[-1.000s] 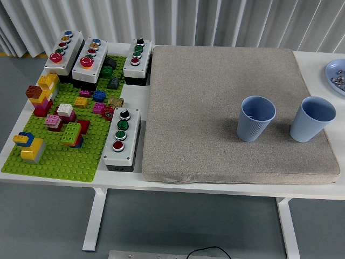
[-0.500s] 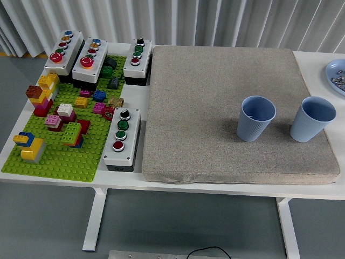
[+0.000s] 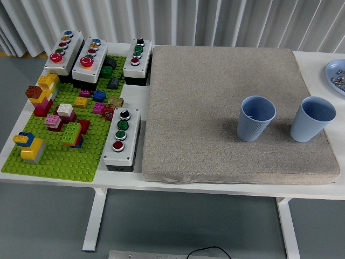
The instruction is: Pick cup pour cup place
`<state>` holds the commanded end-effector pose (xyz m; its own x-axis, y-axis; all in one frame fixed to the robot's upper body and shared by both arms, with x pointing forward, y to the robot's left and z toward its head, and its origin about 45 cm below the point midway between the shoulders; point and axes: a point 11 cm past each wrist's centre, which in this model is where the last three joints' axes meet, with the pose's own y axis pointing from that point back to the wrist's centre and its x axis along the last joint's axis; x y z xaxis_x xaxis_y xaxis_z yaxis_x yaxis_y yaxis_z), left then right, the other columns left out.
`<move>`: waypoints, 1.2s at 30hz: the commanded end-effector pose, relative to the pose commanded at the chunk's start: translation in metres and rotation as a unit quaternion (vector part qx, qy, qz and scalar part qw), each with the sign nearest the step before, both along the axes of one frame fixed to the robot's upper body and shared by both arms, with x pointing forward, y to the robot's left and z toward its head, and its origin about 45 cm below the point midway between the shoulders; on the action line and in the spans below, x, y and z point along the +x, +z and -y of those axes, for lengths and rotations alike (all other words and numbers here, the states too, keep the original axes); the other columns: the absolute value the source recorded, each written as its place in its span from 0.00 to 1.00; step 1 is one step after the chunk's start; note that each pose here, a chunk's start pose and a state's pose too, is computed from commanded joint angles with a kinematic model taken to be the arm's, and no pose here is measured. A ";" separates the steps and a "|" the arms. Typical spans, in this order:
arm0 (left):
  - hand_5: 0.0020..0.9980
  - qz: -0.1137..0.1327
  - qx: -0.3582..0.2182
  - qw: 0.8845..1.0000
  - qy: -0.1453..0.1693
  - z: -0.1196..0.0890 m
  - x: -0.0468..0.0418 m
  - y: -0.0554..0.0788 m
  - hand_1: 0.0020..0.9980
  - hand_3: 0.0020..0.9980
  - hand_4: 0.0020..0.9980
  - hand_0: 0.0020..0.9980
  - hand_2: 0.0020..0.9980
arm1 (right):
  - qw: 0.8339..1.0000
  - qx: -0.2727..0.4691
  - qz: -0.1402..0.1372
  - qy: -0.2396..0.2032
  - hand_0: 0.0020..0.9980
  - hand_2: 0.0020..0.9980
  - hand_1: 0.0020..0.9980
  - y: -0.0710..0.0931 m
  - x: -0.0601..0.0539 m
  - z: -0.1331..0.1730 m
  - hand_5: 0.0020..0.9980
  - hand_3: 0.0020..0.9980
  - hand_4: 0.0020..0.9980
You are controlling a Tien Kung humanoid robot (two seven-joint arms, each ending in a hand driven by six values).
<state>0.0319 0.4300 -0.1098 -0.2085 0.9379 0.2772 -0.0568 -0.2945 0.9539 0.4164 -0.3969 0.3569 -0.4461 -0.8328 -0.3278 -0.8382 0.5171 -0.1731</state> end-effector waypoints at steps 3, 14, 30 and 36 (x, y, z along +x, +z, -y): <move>0.94 -0.001 0.000 1.000 0.000 0.000 -0.0016 0.000 0.74 0.67 0.51 0.75 0.80 | 1.000 -0.001 -0.002 0.001 0.89 0.87 0.81 -0.001 0.000 -0.001 0.97 0.89 0.78; 0.94 -0.002 0.000 1.000 0.001 0.000 -0.0042 0.000 0.73 0.67 0.51 0.75 0.80 | 1.000 -0.002 -0.006 0.007 0.89 0.87 0.81 -0.003 0.001 -0.005 0.95 0.89 0.77; 0.94 0.000 0.000 1.000 0.003 0.000 -0.0002 0.000 0.73 0.67 0.51 0.75 0.80 | 1.000 -0.003 -0.004 0.007 0.89 0.87 0.81 -0.001 0.001 -0.005 0.92 0.89 0.79; 0.94 0.000 0.000 1.000 0.003 -0.001 -0.0001 0.000 0.73 0.67 0.51 0.75 0.80 | 1.000 -0.003 -0.004 0.007 0.89 0.87 0.81 0.000 0.001 -0.005 0.91 0.89 0.79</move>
<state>0.0318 0.4305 -0.1096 -0.2144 0.9364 0.2779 -0.0554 -0.2957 0.9537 0.4174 -0.3919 0.3565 -0.4363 -0.8412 -0.3195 -0.8472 0.5036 -0.1691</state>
